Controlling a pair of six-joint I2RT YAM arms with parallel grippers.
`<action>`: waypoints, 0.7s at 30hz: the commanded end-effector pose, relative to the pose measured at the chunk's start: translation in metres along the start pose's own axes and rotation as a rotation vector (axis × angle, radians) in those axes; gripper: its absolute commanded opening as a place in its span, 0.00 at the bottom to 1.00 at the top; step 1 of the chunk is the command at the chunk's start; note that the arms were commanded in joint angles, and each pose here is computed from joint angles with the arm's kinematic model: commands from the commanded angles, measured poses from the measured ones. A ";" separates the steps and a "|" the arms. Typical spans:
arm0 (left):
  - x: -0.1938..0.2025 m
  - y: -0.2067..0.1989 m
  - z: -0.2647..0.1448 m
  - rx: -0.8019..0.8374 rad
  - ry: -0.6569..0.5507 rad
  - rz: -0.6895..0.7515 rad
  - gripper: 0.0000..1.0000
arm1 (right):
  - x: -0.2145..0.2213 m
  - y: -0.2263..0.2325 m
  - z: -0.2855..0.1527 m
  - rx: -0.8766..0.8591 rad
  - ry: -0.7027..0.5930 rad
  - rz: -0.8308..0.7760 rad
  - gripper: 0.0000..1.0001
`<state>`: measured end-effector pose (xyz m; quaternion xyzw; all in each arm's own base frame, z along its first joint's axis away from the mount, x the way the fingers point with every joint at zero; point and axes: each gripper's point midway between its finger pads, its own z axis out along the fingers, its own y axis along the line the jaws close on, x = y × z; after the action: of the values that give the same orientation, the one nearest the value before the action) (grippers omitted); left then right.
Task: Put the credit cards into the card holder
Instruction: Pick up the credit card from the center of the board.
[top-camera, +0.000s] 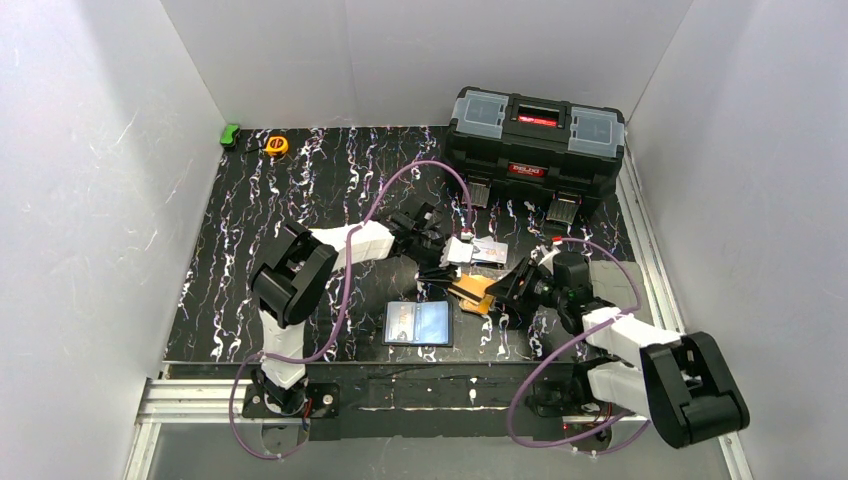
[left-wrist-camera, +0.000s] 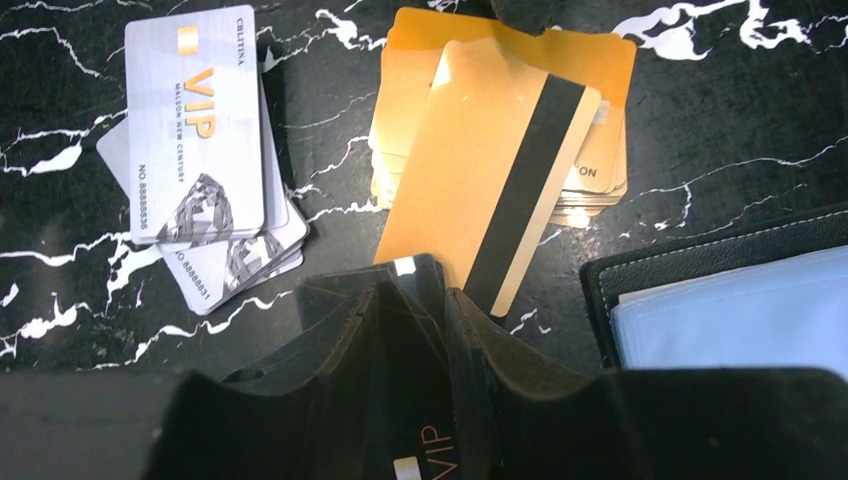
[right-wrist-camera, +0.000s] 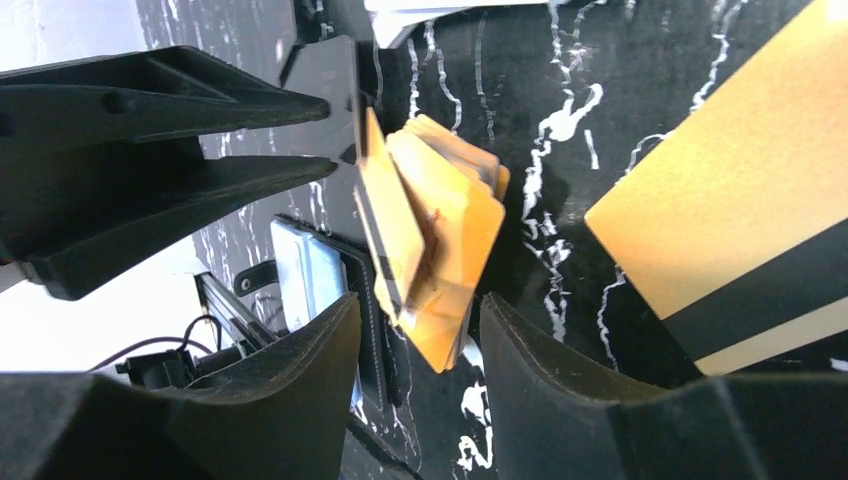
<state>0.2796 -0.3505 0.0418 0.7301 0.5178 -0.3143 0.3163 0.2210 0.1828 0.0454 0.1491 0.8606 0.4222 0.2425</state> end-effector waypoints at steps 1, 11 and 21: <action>-0.021 0.006 -0.004 -0.006 -0.037 0.052 0.30 | -0.014 0.025 -0.011 -0.045 -0.041 -0.074 0.54; -0.013 -0.004 -0.002 0.007 -0.020 0.054 0.29 | -0.013 0.033 -0.005 -0.097 -0.011 -0.042 0.50; -0.005 -0.008 0.001 0.011 -0.012 0.057 0.28 | -0.013 0.033 0.002 -0.111 0.011 -0.037 0.49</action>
<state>0.2766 -0.3525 0.0383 0.7379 0.5081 -0.3094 0.3187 0.2210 0.1903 0.0538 0.1372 0.8581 0.4395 0.2274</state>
